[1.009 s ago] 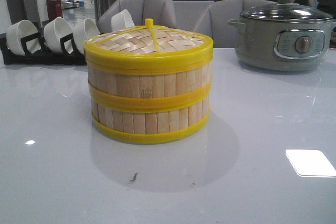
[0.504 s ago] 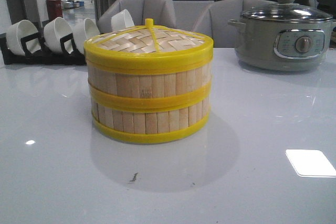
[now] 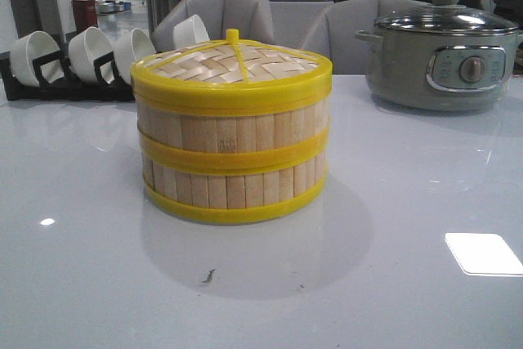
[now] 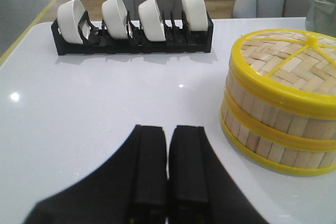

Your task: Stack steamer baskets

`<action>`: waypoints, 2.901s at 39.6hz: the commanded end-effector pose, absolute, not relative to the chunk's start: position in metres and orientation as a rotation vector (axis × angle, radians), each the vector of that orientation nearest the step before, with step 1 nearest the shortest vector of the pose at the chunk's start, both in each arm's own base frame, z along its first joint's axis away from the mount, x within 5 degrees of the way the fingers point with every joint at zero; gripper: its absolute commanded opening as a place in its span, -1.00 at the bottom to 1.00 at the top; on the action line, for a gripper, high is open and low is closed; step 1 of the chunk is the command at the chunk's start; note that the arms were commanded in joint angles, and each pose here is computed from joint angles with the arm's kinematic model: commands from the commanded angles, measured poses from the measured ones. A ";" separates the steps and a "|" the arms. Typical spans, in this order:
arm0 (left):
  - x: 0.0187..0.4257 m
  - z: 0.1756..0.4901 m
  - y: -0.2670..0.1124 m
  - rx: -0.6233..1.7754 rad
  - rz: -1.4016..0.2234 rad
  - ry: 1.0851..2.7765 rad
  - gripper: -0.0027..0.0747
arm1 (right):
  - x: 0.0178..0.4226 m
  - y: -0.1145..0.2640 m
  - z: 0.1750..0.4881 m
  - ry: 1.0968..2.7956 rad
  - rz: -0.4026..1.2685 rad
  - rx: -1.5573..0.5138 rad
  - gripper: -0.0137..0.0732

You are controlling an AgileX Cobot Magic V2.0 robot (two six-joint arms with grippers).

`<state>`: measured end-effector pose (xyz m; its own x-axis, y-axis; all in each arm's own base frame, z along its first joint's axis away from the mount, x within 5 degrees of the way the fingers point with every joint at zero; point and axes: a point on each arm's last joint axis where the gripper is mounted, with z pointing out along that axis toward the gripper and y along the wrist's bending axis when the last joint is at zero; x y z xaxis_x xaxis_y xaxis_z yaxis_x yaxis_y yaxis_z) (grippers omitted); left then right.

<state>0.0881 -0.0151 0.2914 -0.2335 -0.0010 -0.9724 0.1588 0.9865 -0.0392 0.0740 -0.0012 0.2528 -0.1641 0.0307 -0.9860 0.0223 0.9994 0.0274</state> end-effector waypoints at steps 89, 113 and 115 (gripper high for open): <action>0.054 0.215 -0.006 0.087 -0.071 1.438 -0.71 | 0.075 -0.002 0.269 1.635 -0.008 0.036 -0.58; 0.054 0.215 -0.006 0.087 -0.071 1.438 -0.71 | 0.075 -0.002 0.269 1.635 -0.008 0.036 -0.58; 0.054 0.215 -0.006 0.087 -0.071 1.438 -0.71 | 0.075 -0.002 0.269 1.638 -0.009 0.035 -0.58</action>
